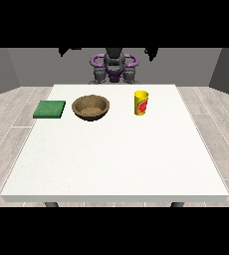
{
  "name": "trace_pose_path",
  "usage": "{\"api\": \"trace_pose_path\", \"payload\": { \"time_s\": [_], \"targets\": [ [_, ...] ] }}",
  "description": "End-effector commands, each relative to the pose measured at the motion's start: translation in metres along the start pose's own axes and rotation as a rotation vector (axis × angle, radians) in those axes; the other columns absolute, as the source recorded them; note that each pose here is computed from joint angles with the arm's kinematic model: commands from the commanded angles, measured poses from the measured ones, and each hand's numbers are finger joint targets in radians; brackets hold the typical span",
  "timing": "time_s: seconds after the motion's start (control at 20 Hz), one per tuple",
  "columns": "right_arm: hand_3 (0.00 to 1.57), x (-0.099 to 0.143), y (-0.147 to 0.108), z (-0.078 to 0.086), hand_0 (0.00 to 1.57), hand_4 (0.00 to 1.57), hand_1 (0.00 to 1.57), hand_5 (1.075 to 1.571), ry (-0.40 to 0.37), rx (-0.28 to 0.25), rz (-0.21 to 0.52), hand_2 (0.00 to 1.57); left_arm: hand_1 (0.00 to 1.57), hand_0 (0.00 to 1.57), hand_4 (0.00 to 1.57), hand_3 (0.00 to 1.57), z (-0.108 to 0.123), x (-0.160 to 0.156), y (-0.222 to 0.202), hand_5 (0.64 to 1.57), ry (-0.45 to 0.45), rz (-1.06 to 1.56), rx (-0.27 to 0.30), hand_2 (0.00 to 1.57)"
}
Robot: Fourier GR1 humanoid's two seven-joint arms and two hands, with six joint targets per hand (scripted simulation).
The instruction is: Pick the cup and pour the ball into the bowl, then pick the bowl and place it on the pad
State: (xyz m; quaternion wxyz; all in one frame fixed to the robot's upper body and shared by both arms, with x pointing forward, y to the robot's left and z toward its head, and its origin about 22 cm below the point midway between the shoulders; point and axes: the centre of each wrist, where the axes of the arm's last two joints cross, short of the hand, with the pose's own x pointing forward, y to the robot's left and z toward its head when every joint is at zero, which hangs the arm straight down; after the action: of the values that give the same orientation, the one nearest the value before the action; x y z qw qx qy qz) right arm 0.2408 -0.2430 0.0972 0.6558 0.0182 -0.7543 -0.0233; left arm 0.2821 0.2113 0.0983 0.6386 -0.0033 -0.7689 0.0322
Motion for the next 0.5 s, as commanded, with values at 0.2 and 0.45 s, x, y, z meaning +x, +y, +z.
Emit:
{"api": "trace_pose_path", "payload": {
  "time_s": [0.2,0.45],
  "targets": [
    [0.0,0.01,-0.011,-0.022,0.0,0.69,0.0,1.547,-0.216,0.037,-0.013,0.0,0.0,0.0,0.55,0.0,-0.017,-0.034,0.032,1.496,-0.208,-0.077,0.021,0.0],
    [0.0,0.004,-0.025,-0.023,0.0,0.68,0.0,1.553,-0.204,0.047,-0.009,0.0,0.0,0.0,0.31,0.0,-0.026,-0.071,0.044,1.48,-0.156,-0.098,0.008,0.0]
  ]
}}
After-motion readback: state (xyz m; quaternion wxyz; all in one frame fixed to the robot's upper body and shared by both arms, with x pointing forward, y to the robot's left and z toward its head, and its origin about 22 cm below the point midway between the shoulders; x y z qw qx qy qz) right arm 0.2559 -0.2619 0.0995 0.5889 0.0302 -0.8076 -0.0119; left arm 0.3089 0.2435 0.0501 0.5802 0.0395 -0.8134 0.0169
